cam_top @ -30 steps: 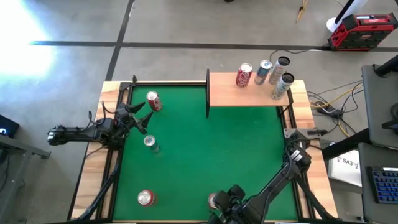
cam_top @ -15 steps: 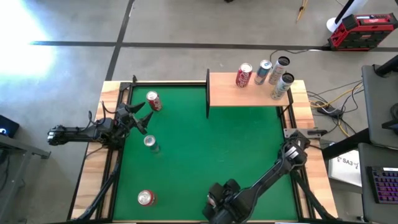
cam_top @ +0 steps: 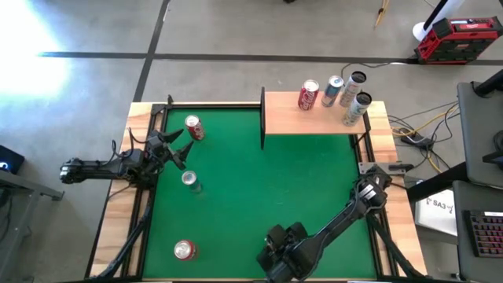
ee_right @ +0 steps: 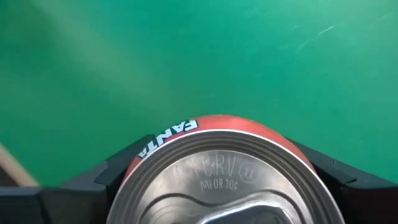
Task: Place canned beverage on shelf
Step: Put the right red soda can on the shelf
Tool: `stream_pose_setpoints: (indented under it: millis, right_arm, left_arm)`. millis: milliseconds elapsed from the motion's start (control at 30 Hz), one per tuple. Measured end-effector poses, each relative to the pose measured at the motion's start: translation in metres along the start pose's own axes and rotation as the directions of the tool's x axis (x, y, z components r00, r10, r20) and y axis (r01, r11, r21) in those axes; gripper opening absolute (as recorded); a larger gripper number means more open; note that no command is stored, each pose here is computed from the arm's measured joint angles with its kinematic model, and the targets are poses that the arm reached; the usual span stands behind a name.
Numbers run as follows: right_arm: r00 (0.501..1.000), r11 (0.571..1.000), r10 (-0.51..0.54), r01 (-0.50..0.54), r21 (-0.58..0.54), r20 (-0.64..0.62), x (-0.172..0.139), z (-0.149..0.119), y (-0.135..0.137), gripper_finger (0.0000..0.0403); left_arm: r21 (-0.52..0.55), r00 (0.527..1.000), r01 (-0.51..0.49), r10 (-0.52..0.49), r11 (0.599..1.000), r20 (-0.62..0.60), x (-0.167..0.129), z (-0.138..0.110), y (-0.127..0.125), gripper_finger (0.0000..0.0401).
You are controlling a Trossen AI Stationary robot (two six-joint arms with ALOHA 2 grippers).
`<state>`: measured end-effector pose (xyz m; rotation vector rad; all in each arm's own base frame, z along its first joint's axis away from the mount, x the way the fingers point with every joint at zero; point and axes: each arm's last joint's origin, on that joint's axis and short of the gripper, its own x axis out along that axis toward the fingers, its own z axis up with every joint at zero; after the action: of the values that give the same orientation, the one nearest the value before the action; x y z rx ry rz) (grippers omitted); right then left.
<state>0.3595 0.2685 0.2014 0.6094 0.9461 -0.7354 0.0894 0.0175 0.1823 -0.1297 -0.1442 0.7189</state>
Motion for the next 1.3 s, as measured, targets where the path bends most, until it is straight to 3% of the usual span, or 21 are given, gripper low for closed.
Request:
stream_pose_setpoints:
  millis: [233, 533, 733, 1033, 1300]
  right_arm:
    - [0.976, 0.979, -0.203, 0.203, 0.008, 0.082, 0.003, 0.037, -0.018, 0.0287]
    - [0.939, 0.904, -0.339, 0.309, 0.295, 0.055, 0.026, 0.111, -0.042, 0.0286]
    - [0.93, 0.871, -0.367, 0.336, 0.359, 0.019, 0.04, 0.14, -0.052, 0.0286]
    - [0.917, 0.827, -0.393, 0.321, 0.461, 0.067, 0.055, 0.171, -0.065, 0.0286]
    - [0.919, 0.792, -0.392, 0.313, 0.524, 0.044, 0.086, 0.192, -0.081, 0.0286]
  left_arm:
    - [0.0, 1.0, 0.0, 0.0, 1.0, 0.0, 0.0, 0.0, 0.0, 0.0324]
    - [0.0, 1.0, 0.001, -0.001, 1.0, 0.0, 0.0, 0.0, 0.0, 0.0324]
    - [0.0, 1.0, 0.0, 0.0, 1.0, 0.0, 0.0, 0.0, 0.0, 0.0324]
    - [0.0, 1.0, 0.0, 0.0, 1.0, 0.0, 0.0, 0.0, 0.0, 0.0324]
    - [0.0, 1.0, 0.001, -0.001, 1.0, 0.0, 0.0, 0.0, 0.0, 0.0324]
